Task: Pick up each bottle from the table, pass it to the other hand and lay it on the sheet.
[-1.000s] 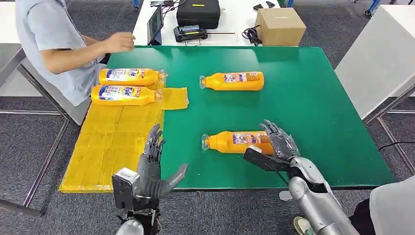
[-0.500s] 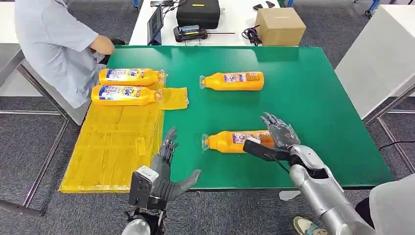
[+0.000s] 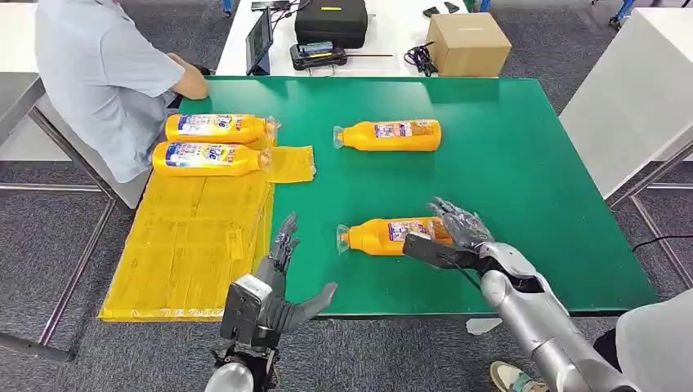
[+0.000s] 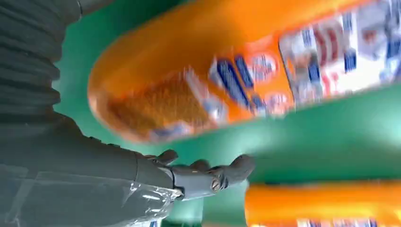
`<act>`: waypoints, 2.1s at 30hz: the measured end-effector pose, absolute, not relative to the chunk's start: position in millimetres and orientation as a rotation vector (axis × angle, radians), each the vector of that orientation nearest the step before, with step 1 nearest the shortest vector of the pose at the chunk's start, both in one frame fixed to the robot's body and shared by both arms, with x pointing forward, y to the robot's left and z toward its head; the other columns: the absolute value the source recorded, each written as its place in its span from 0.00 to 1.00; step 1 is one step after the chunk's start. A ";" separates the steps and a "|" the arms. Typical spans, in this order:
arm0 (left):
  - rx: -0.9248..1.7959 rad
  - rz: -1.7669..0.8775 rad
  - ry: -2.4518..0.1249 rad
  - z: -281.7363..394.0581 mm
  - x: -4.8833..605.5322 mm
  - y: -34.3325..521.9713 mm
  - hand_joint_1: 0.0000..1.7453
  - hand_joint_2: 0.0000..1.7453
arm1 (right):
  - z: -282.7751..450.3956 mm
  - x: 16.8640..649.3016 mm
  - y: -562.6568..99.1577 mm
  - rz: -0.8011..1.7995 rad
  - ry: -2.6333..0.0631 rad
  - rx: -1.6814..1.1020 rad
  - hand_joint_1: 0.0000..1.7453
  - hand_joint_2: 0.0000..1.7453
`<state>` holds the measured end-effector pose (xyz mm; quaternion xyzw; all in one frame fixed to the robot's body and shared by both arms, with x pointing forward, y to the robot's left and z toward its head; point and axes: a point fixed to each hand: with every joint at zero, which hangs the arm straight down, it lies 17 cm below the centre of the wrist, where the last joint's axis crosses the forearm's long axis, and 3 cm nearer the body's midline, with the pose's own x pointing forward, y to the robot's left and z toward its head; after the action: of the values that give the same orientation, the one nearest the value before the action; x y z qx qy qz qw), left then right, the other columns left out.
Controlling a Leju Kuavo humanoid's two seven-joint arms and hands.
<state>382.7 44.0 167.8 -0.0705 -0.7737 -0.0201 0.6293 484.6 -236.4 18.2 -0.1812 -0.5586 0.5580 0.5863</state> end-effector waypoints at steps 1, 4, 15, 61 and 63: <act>-0.163 -0.052 -1.770 166.7 383.2 42.9 0.00 1.00 | 13.2 482.3 -238.2 1.293 -1.281 -0.386 0.00 1.00; -0.167 -0.072 -1.766 163.6 385.3 39.7 0.00 1.00 | 7.6 483.8 -248.5 1.297 -1.224 -0.335 0.00 1.00; -0.195 -0.127 -1.737 153.7 385.7 24.4 0.00 1.00 | -8.6 485.4 -272.5 1.410 -1.101 -0.356 0.00 1.00; -0.220 -0.126 -1.730 147.5 383.6 15.8 0.00 1.00 | -12.2 489.2 -237.4 1.407 -1.152 -0.283 1.00 1.00; -0.221 -0.120 -1.732 148.3 383.8 15.9 0.00 1.00 | -12.0 489.1 -237.0 1.399 -1.160 -0.278 1.00 1.00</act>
<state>383.8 15.9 148.3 -0.0969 -0.7595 -0.0525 0.6411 489.1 -237.0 -12.0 -0.1203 -0.5018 0.6052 0.6062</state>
